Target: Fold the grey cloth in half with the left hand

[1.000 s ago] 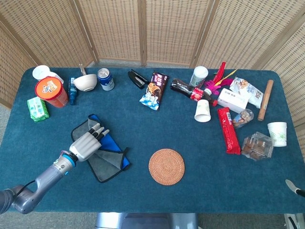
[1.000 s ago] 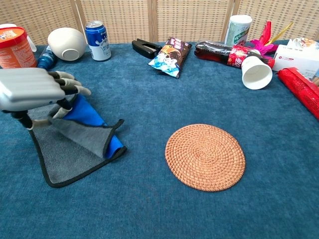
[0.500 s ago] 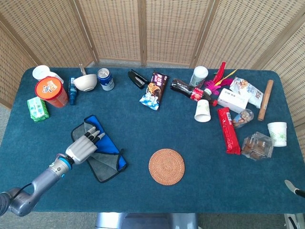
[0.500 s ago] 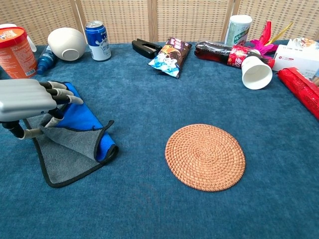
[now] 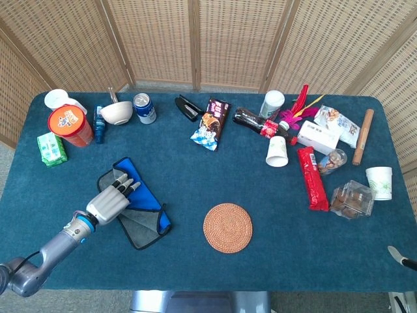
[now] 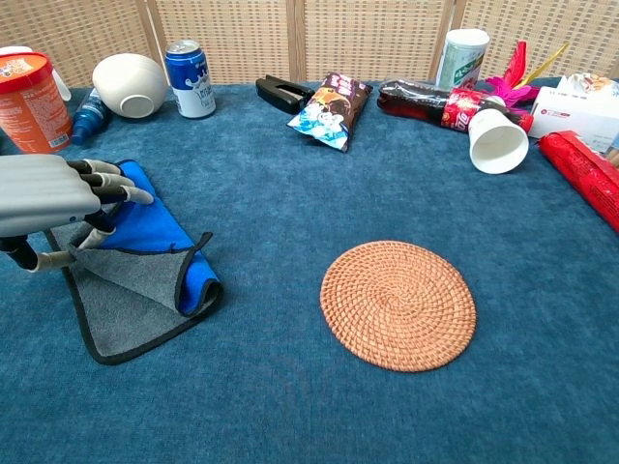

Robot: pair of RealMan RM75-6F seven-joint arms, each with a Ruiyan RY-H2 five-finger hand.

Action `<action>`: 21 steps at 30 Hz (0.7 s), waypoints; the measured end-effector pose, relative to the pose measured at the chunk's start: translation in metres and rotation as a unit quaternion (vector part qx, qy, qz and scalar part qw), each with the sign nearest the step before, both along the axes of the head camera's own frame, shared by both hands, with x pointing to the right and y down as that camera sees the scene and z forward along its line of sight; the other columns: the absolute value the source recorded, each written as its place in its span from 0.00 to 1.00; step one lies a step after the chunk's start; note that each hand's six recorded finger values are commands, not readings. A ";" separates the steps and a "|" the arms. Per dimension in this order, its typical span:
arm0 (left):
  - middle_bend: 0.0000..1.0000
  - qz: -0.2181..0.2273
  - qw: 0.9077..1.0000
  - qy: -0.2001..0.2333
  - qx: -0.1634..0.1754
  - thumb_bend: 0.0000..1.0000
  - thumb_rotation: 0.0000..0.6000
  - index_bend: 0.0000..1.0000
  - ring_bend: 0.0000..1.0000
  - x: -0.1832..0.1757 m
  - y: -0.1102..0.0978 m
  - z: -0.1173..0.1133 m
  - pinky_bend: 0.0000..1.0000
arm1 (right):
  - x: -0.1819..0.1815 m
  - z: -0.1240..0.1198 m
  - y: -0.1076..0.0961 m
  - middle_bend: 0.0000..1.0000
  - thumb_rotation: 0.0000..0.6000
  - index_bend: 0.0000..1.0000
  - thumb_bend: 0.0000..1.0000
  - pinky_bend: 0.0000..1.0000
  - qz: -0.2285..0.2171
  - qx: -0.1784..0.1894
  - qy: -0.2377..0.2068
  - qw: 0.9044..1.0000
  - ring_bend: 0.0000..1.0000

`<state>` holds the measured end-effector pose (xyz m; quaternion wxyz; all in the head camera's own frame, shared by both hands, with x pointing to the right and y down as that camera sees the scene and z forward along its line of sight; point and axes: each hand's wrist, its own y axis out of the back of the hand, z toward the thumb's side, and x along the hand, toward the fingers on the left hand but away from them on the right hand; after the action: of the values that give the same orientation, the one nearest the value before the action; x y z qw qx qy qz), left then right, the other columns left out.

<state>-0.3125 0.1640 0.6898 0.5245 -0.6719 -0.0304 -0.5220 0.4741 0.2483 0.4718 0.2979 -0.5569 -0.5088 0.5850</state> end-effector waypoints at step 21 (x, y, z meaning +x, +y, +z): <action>0.00 -0.005 1.000 0.009 -0.009 0.50 1.00 0.48 0.00 -0.018 0.004 -0.014 0.07 | -0.002 -0.001 0.000 0.00 1.00 0.00 0.00 0.00 -0.003 0.001 -0.002 1.000 0.00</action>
<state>-0.3302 0.1682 0.6762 0.5160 -0.6812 -0.0270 -0.5186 0.4724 0.2486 0.4710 0.2992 -0.5594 -0.5083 0.5824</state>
